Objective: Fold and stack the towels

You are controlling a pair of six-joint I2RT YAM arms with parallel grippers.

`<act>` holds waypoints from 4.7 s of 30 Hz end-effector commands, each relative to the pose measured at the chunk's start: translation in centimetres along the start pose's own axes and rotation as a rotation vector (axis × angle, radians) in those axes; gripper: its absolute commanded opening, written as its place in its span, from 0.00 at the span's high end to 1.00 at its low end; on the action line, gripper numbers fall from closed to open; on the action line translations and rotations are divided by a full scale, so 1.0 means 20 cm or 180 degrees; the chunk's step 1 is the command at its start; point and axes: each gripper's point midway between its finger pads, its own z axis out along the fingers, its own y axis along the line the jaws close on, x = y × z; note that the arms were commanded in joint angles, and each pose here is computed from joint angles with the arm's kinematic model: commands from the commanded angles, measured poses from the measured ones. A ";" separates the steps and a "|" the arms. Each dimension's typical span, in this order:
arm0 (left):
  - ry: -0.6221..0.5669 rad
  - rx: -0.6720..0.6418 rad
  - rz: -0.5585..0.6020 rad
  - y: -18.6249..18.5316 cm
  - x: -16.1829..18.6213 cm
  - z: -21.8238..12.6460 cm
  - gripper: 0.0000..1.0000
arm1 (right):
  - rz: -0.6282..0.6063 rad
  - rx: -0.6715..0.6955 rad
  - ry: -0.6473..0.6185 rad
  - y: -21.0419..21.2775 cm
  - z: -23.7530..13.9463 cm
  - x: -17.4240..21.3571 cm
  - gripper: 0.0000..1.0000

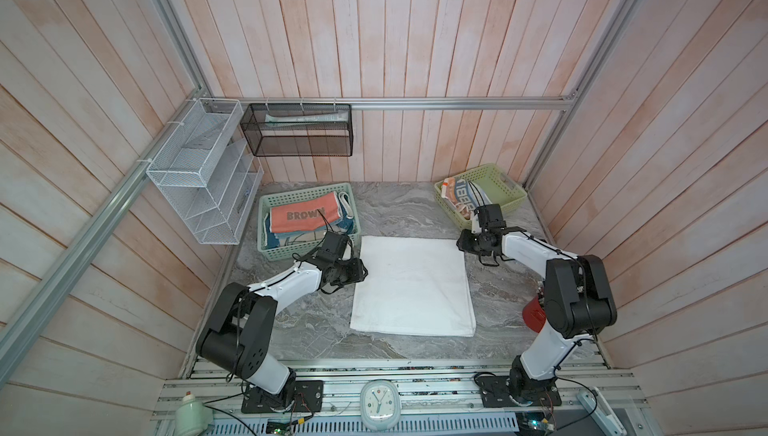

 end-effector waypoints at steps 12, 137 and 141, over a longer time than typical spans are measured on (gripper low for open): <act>-0.0244 -0.0083 0.0129 0.25 -0.51 0.06 0.56 | -0.0077 0.0228 0.0074 -0.10 0.17 0.04 0.64; -0.0545 0.0782 -0.0066 -0.11 0.28 -0.33 0.49 | 0.0120 -0.0383 -0.0025 -0.05 -0.46 0.52 0.49; -0.0456 0.0814 -0.0016 -0.14 0.23 -0.27 0.48 | -0.0099 -0.0373 0.0258 -0.05 -0.32 0.48 0.47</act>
